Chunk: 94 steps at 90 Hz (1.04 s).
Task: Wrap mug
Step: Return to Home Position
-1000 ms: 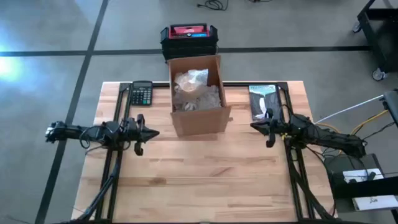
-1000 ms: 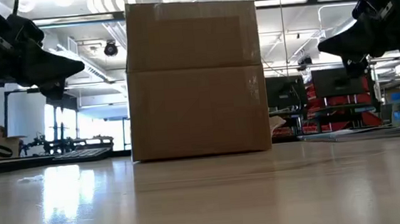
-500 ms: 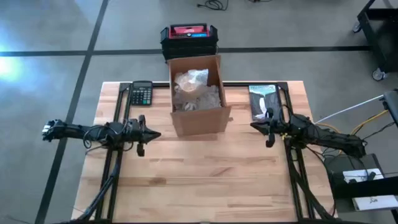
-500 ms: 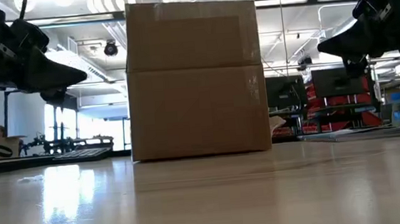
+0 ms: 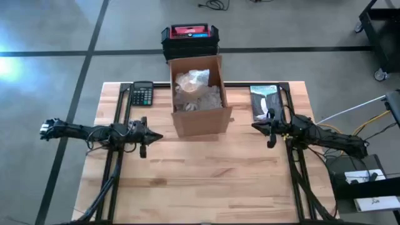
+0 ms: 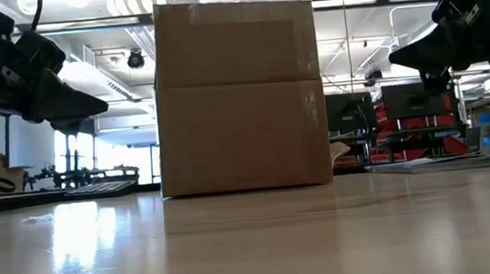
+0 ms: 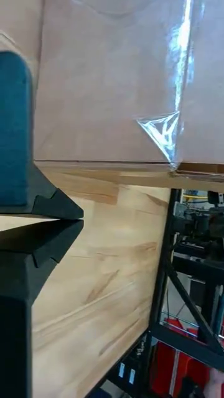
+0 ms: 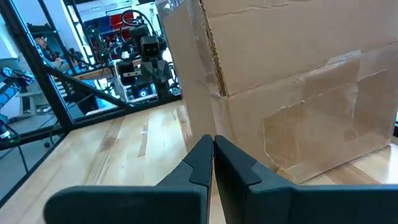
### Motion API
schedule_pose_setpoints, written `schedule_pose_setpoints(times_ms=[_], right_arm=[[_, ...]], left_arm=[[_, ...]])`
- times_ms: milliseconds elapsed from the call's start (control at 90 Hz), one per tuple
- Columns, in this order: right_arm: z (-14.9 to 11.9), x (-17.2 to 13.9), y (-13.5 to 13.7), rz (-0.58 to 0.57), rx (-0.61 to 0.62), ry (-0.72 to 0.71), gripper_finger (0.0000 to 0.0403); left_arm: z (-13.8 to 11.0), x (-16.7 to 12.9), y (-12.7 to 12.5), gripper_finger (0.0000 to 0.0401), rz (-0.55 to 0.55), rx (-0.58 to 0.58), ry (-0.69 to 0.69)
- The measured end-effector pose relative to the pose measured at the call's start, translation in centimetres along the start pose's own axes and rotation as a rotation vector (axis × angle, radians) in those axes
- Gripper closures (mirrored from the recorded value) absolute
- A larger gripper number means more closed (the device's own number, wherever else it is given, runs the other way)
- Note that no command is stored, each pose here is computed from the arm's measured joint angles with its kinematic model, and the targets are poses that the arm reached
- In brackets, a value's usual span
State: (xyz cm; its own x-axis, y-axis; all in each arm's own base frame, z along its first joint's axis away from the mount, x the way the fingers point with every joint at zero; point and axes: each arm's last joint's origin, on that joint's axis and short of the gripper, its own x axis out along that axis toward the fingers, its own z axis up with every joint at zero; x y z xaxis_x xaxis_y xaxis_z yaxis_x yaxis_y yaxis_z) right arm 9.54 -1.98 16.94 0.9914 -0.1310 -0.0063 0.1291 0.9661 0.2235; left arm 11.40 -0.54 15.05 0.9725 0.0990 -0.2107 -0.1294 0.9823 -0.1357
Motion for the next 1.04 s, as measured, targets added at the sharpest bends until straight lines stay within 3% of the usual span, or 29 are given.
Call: schedule_pose_setpoints(times_ms=[1044], right_arm=[[0.00, 0.00, 0.00, 0.000, 0.000, 0.000, 0.0403]], left_arm=[[-0.55, 0.41, 0.02, 0.0401, 0.011, 0.013, 0.065]])
